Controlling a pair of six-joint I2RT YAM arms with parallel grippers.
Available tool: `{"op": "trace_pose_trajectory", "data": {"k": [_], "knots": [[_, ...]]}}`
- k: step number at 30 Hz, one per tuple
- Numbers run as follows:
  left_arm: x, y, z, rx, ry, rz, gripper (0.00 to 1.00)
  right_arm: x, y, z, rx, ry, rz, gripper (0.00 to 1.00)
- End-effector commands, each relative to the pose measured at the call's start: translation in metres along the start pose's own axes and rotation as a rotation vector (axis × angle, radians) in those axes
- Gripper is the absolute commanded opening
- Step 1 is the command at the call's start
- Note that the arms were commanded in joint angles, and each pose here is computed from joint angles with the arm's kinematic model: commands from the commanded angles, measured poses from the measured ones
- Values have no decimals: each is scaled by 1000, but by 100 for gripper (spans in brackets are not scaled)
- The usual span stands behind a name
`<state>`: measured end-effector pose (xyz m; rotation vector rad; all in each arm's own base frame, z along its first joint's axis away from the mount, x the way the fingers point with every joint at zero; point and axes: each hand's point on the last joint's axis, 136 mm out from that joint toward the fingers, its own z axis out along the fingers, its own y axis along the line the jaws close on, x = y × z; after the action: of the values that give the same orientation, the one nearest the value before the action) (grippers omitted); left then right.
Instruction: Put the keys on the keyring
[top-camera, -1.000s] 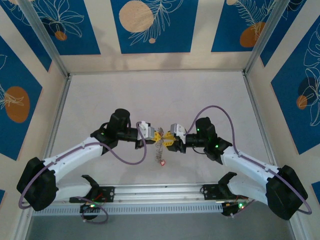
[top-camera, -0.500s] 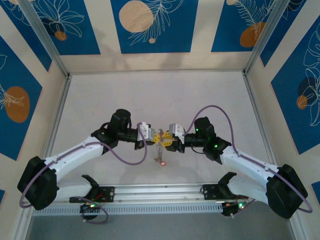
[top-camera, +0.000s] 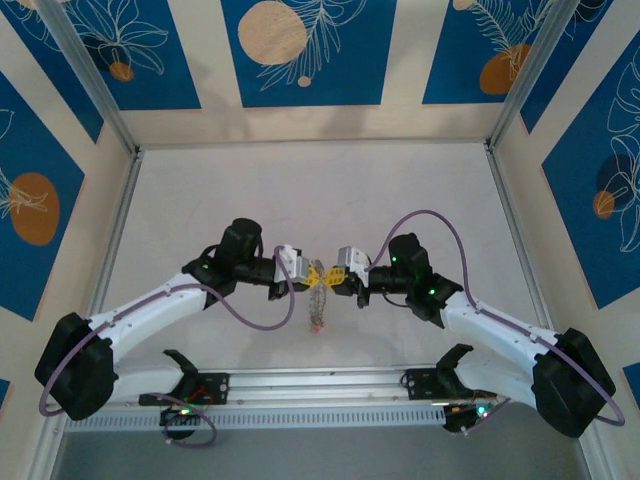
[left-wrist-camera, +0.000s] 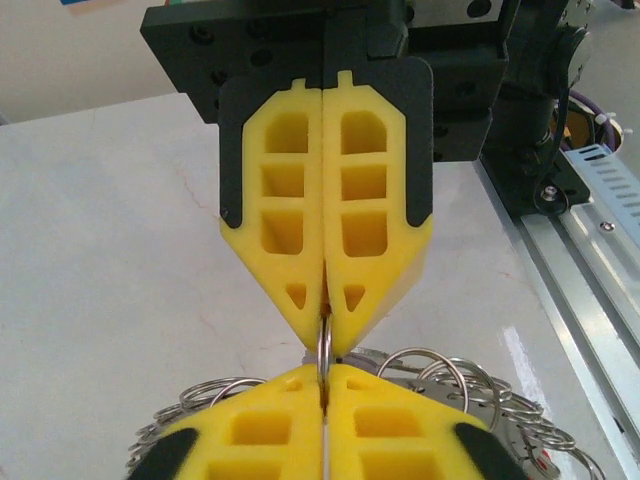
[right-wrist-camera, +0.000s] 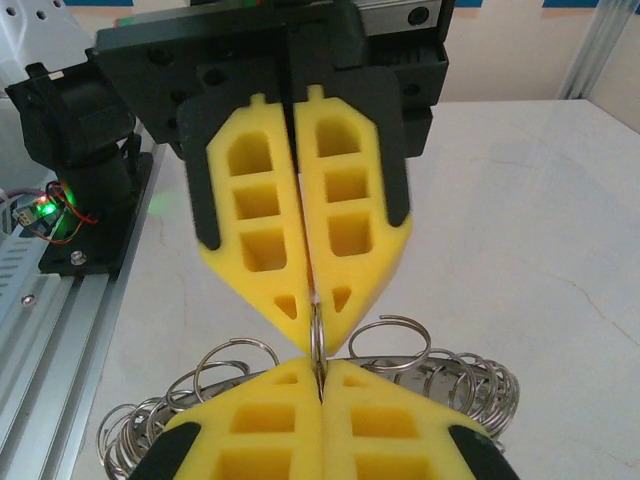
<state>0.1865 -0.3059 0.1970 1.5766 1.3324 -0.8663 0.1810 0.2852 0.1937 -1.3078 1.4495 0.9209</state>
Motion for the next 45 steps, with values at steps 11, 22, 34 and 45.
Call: {"op": "trace_pose_trajectory", "data": {"k": [11, 22, 34, 45], "knots": [[-6, 5, 7, 51, 55, 54, 23, -12, -6, 4, 37, 22, -59, 0], [4, 2, 16, 39, 127, 96, 5, -17, -6, 5, 40, 3, -65, 0], [-27, 9, -2, -41, -93, 72, 0, 0, -10, -6, 73, 13, -12, 4], [-36, 5, -7, -18, -135, 69, 0, 1, -10, -5, 55, 7, 7, 19]]}}
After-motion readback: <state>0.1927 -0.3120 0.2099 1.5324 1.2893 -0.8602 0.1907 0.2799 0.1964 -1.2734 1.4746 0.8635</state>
